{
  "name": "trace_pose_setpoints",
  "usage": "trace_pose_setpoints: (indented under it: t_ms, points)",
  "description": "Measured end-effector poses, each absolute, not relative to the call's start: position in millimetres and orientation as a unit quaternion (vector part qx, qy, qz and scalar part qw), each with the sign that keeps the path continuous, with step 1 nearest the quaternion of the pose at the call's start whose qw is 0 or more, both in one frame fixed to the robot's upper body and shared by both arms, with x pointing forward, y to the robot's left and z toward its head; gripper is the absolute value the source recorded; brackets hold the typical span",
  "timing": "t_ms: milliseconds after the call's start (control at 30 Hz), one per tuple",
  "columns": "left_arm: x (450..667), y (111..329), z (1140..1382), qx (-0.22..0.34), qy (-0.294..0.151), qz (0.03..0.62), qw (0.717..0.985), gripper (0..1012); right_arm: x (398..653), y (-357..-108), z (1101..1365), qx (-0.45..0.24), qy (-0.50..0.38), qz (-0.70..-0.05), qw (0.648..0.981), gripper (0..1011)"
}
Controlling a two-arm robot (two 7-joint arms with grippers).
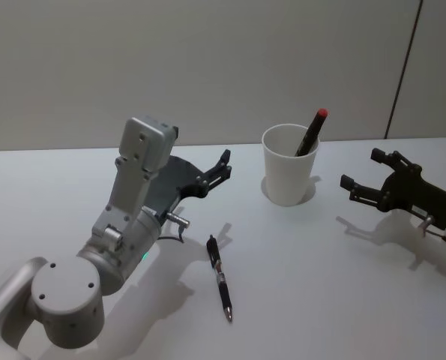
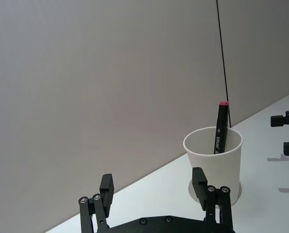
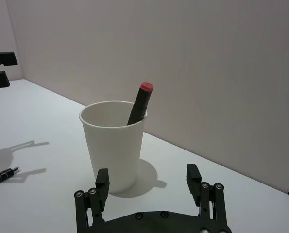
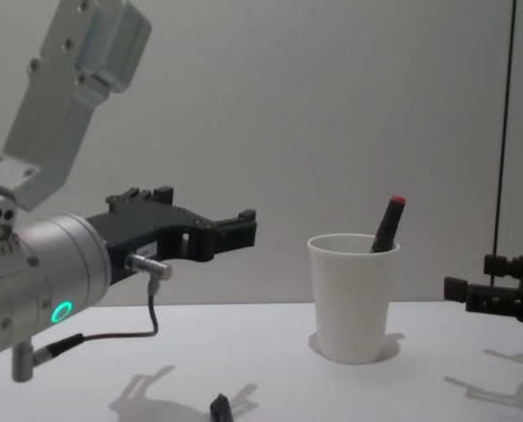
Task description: Place the pen into the pen holder.
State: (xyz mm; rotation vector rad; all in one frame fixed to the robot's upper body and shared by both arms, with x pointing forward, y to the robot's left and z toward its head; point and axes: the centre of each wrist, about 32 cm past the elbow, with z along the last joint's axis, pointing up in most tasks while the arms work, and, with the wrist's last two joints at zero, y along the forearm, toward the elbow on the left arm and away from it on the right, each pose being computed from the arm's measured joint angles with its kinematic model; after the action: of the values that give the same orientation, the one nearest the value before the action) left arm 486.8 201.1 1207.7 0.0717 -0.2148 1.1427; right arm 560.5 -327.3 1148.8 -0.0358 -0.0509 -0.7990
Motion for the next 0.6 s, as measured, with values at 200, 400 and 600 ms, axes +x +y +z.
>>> trace_pose_setpoints:
  t_ms: [200,400,600]
  points:
    - [480.7,203.1,1213.1,0.042,-0.067,0.546,0.834,1001,560.4,-327.3,1148.8,-0.017,-0.025,-0.389,0.921,1002]
    - [474.4,204.5,1220.1,0.056,-0.030,0.548,0.834,1001,560.3,-327.2,1148.9,-0.017,-0.025,-0.389,0.921,1002]
    - [468.7,203.6,1226.5,0.078,0.007,0.548,0.833,1001,560.3,-327.2,1149.1,-0.017,-0.025,-0.389,0.921,1002]
